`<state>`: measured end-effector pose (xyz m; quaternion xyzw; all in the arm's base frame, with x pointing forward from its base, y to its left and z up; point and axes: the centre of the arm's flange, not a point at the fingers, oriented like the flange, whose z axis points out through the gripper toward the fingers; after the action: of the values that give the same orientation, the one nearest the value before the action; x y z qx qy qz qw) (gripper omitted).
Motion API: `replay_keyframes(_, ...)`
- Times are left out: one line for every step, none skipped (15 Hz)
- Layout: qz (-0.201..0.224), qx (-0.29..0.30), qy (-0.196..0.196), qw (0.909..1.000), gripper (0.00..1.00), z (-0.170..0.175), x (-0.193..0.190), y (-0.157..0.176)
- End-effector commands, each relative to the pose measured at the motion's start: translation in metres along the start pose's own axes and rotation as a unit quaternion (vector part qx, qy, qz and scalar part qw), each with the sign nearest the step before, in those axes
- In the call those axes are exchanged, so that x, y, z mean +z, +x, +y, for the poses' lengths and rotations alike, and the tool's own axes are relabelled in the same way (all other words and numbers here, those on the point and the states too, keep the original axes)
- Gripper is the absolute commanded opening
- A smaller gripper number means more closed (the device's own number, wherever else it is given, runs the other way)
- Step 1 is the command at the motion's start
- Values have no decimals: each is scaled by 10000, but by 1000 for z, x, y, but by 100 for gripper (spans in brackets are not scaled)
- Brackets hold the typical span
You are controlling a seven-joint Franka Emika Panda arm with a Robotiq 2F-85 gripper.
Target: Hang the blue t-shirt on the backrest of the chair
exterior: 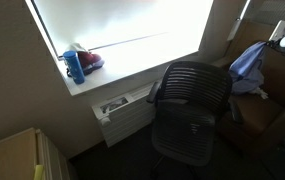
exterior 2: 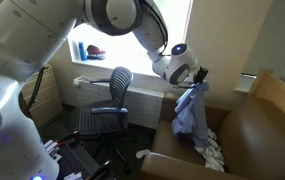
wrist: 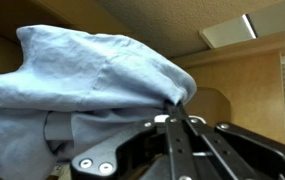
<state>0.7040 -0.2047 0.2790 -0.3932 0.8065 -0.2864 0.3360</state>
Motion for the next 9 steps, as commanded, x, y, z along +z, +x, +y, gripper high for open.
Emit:
replay_keyframes(11, -2, -22, 10000, 1, 2, 0, 1)
replay_keyframes(22, -3, -42, 10000, 0, 4, 1, 3)
replay_keyframes(-99, -343, 324, 9988, 0, 7, -9, -10)
replay_keyframes(-162, -547, 603, 9965, 0, 9, -24, -27)
replay_keyframes(-378, -620, 829, 9939, 0, 7, -47, -50)
replay_keyframes(-575, -693, 1084, 9900, 0, 4, -64, -68)
replay_keyframes(-756, -804, 1225, 9863, 0, -2, -75, -83)
replay_keyframes(-943, -891, 1354, 9823, 0, -13, -90, -104)
replay_keyframes(-1141, -940, 1533, 9771, 0, -25, -109, -127)
